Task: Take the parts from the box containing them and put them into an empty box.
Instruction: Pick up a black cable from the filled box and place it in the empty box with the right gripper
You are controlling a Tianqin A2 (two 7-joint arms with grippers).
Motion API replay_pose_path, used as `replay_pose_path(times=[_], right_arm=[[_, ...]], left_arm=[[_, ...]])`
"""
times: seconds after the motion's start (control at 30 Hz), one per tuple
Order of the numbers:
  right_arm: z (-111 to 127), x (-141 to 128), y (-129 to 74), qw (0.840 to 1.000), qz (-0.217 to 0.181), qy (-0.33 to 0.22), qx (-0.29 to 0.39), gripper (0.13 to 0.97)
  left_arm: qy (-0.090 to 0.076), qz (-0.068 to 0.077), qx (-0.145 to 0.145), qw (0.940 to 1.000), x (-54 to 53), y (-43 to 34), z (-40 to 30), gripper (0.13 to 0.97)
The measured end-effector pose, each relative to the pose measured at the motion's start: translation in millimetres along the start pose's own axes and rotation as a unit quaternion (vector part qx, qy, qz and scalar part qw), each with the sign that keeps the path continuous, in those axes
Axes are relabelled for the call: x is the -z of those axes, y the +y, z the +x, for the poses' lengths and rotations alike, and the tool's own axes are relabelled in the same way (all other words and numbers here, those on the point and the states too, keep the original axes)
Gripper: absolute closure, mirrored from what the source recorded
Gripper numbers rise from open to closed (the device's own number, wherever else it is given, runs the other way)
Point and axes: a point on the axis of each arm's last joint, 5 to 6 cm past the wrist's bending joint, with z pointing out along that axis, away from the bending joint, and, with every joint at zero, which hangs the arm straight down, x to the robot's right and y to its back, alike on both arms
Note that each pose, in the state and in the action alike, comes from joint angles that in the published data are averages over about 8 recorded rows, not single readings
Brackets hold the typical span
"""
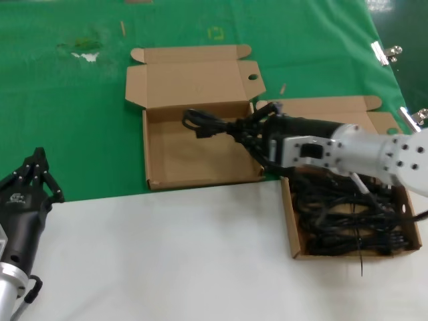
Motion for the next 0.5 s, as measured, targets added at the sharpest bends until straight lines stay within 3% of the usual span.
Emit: replay_pose_path(times=[0.27, 0.5], right_arm=[[-10.9, -48.3, -13.3, 0.999, 0.017, -0.004, 0.037, 0.926], [-21.7, -77.4, -10.8, 0.998, 0.013, -0.01, 0.064, 0.926]], left_arm=[[0.0, 0.0, 0.0, 1.0, 0.0, 0.0, 0.0, 0.957], [0.0, 0.0, 0.0, 1.0, 0.0, 0.0, 0.0, 0.957]])
